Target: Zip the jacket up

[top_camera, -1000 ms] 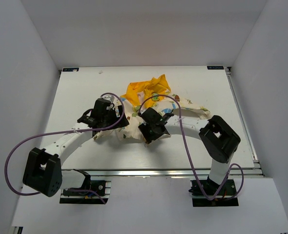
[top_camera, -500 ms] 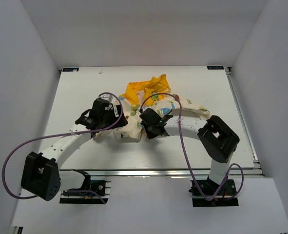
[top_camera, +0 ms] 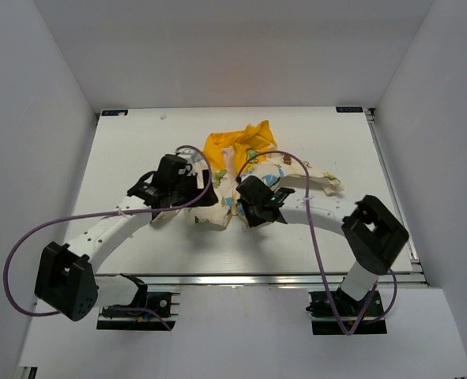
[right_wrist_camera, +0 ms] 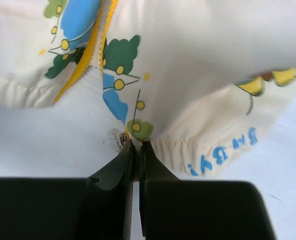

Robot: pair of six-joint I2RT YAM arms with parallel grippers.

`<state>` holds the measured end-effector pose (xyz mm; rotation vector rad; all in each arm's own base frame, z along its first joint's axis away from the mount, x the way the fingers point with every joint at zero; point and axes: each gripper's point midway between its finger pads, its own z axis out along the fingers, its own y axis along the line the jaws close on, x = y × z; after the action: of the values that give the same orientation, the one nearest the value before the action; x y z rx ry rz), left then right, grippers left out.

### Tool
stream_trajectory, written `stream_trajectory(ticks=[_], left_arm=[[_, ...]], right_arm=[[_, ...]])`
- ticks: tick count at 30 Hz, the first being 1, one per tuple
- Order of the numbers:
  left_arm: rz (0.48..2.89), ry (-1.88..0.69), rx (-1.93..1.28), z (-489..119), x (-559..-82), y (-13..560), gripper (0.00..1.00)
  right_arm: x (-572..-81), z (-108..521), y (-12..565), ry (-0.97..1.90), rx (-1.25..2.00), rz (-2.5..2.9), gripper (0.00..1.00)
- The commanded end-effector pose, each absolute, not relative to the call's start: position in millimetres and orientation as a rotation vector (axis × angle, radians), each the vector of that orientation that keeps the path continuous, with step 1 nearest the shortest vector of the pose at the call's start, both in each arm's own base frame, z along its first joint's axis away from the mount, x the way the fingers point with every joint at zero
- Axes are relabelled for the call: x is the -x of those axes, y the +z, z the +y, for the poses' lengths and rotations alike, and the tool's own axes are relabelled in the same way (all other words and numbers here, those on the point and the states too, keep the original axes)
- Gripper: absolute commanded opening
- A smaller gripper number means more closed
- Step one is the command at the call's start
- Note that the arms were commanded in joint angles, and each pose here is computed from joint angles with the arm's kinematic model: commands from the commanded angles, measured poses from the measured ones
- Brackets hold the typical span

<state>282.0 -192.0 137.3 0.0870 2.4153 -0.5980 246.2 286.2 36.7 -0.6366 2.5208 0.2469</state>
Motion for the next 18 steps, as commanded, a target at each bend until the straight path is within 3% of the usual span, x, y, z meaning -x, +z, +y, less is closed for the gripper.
stream_trajectory(ticks=[1, 9, 18], left_arm=[[2.406, -0.582, -0.343, -231.5, -266.8, 148.0, 0.98], [2.574, -0.338, -0.381, -233.3, -280.6, 99.9, 0.98], [2.649, -0.290, -0.414, -253.0, -276.7, 73.3, 0.89]], right_arm=[[-250.1, 271.1, 72.0, 0.329, 0.567, 2.487, 0.00], [-253.8, 237.8, 97.7, 0.456, 0.399, 2.444, 0.00], [-253.0, 232.7, 94.7, 0.511, 0.368, 2.445, 0.00]])
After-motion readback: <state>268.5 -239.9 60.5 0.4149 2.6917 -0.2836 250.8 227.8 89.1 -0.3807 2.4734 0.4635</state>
